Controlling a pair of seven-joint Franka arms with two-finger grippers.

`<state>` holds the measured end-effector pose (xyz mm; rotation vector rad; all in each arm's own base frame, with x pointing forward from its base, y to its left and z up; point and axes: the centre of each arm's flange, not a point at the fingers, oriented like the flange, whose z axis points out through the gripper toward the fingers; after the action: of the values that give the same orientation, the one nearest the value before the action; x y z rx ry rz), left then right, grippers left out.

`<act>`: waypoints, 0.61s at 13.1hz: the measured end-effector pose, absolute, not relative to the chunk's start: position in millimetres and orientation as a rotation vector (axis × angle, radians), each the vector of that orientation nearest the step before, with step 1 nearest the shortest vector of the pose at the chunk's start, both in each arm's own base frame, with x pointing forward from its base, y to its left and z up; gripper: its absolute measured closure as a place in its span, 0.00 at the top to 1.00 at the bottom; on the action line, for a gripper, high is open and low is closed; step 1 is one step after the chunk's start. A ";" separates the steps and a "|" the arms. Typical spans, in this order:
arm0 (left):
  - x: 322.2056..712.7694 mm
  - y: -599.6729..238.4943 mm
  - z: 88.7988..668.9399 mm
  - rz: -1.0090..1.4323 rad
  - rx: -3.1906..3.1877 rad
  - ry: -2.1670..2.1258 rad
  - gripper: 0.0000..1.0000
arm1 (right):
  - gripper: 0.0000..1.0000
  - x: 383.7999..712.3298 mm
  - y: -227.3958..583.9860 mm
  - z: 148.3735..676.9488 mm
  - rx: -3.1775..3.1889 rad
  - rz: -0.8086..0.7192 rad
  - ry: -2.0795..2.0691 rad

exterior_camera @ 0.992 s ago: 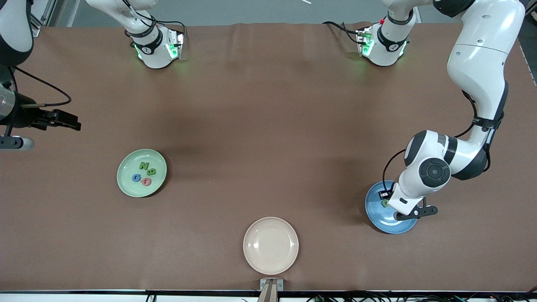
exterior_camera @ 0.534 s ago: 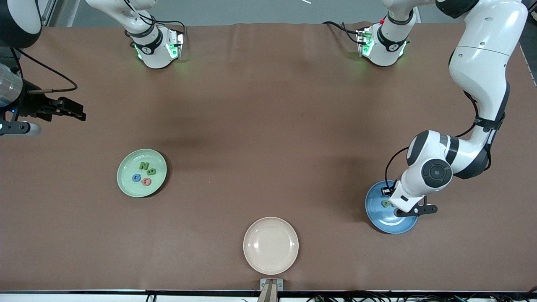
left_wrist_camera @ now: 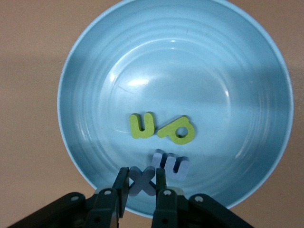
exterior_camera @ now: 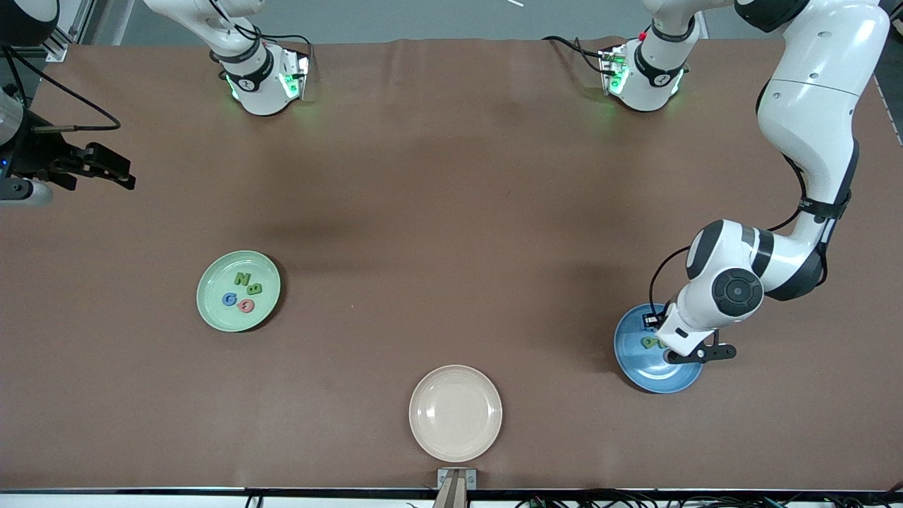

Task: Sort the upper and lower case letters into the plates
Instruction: 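Lower the blue x into the blue plate with the left gripper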

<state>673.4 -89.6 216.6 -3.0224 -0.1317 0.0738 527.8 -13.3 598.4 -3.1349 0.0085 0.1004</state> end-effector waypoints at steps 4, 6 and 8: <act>673.7 -89.6 216.8 0.071 -3.023 -0.132 0.26 | 1.00 528.2 -14.5 596.7 -3.135 0.096 0.012; 673.9 -89.1 216.9 0.069 -3.024 -0.133 0.26 | 1.00 529.0 -14.4 596.7 -3.133 0.086 0.013; 674.0 -88.5 216.8 0.069 -3.024 -0.135 0.26 | 1.00 529.6 -13.7 597.1 -3.121 0.077 0.015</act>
<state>674.0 -88.5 216.8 -3.0243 -0.1346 0.0687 529.6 -13.7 597.1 -3.1214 0.0153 0.0766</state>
